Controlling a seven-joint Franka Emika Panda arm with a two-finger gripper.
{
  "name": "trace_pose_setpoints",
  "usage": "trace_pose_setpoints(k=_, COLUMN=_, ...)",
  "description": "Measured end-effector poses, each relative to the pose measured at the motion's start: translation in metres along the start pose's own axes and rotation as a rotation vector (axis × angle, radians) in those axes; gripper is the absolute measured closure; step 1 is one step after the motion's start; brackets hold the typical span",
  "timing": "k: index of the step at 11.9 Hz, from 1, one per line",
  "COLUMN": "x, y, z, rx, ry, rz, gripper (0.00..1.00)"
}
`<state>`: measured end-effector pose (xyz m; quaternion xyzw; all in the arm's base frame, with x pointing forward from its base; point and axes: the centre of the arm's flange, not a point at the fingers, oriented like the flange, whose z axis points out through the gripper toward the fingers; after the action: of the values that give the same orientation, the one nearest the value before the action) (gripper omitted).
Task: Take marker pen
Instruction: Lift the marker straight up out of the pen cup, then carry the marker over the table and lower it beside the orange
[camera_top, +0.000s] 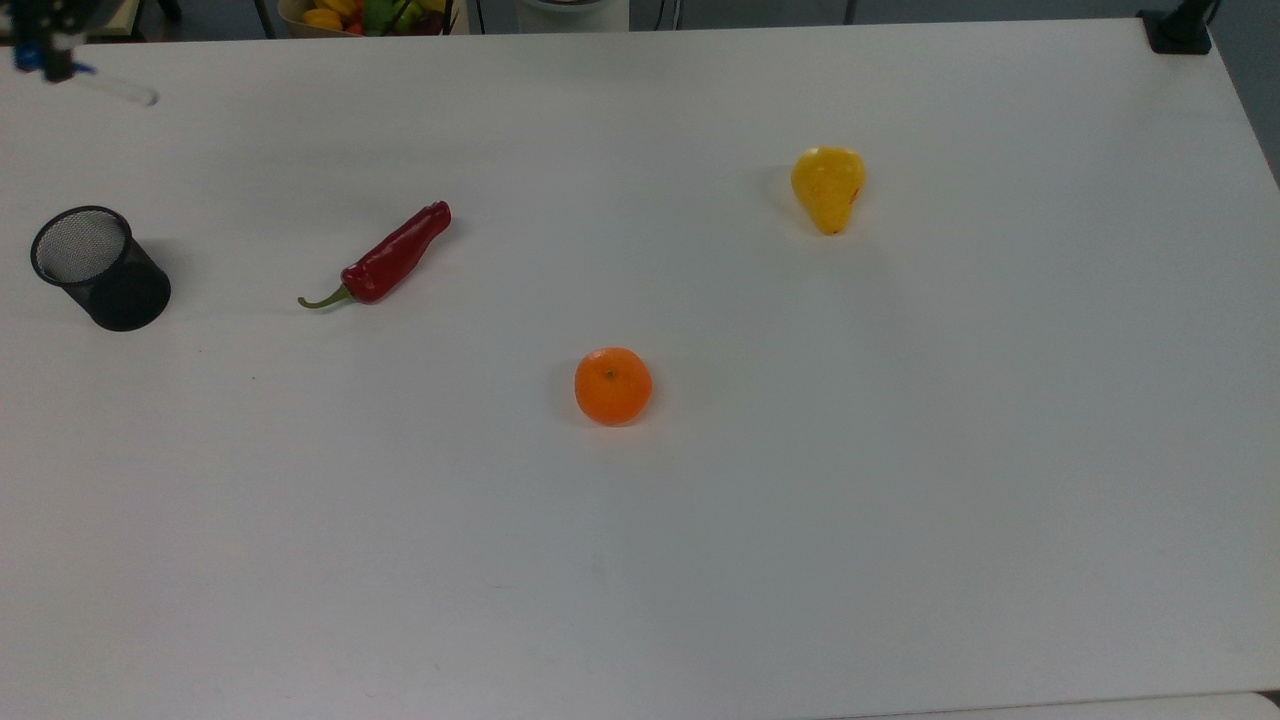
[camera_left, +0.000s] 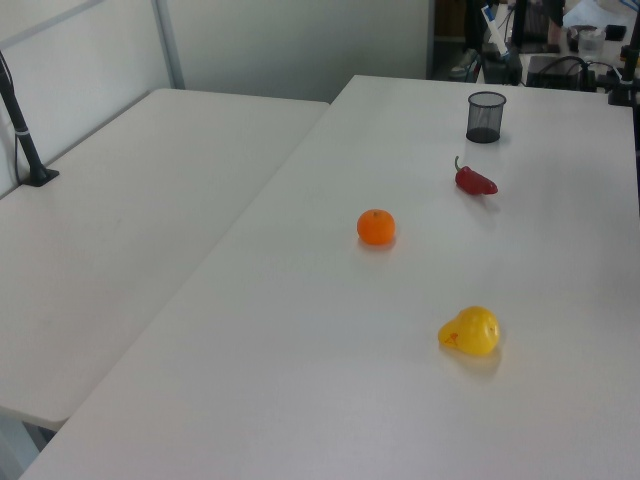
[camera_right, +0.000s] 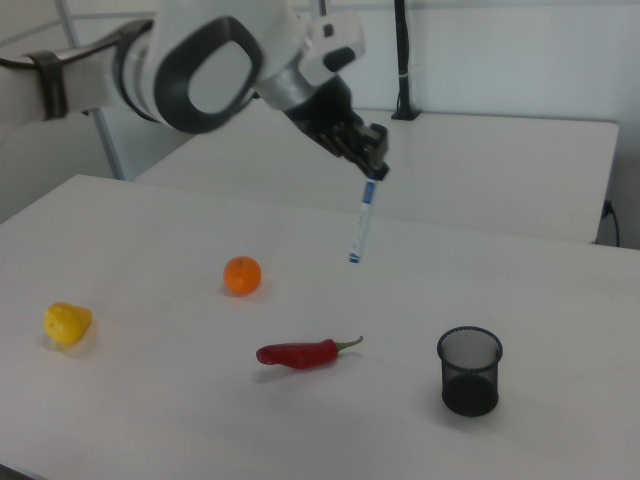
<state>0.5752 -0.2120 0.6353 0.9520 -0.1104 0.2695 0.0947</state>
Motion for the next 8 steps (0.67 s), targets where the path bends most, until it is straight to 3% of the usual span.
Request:
trace_pose_setpoints(k=4, x=-0.023, y=-0.070, z=-0.052, rx=0.159, ry=-0.172, rz=-0.059, gripper=0.83)
trace_pose_setpoints(k=8, x=-0.051, y=-0.168, z=-0.045, rx=0.343, ry=-0.333, rz=-0.145, gripper=0.83)
